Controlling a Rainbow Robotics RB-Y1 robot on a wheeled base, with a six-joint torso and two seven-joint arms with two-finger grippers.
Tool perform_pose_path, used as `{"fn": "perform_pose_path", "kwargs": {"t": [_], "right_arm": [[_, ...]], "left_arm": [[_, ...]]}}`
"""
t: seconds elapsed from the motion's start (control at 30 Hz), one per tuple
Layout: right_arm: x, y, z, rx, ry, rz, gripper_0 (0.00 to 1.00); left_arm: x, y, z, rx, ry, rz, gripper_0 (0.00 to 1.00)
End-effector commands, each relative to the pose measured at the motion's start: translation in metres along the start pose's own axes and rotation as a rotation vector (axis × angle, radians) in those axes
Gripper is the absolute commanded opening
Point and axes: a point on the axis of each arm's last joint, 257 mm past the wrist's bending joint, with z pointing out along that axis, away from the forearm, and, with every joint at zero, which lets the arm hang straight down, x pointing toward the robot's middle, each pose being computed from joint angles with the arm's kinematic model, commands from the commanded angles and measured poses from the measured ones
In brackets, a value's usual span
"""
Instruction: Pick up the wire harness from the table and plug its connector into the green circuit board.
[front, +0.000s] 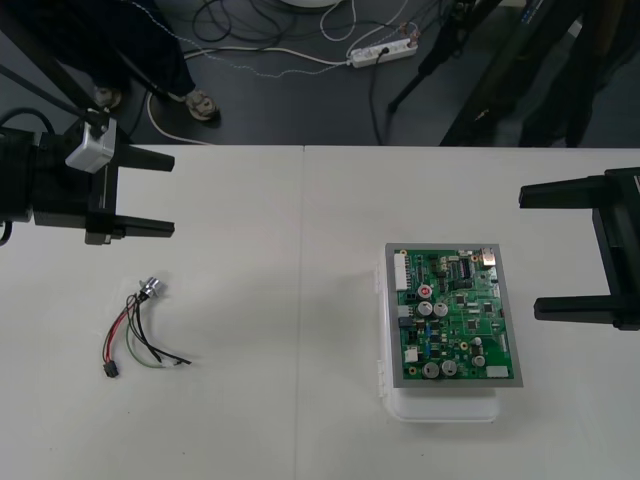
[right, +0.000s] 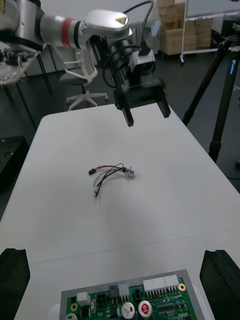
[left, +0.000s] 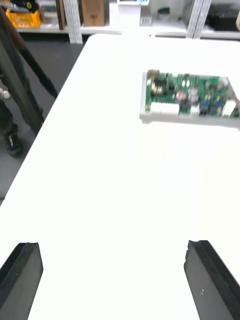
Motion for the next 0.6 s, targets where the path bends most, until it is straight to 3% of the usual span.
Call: {"fn": "perform_pose_path", "kwargs": {"t": [0.03,0.3,0.6], "right_arm": [[-0.005,0.002,-0.005,0.010,-0.079,-0.073,1.00],[-0.014,0.009,-0.011,0.031,-0.210,-0.077,1.00],[-0.008,0.010,-0.016,0.052,-0.230,-0.074,1.00]], "left_arm": [[0.012,-0.011,-0.002,0.082,0.030,0.181,0.84],[0.054,-0.012,-0.011,0.193,0.199,0.482,0.83],[0.087,-0.003,-0.023,0.300,0.340,0.817,0.83]]}}
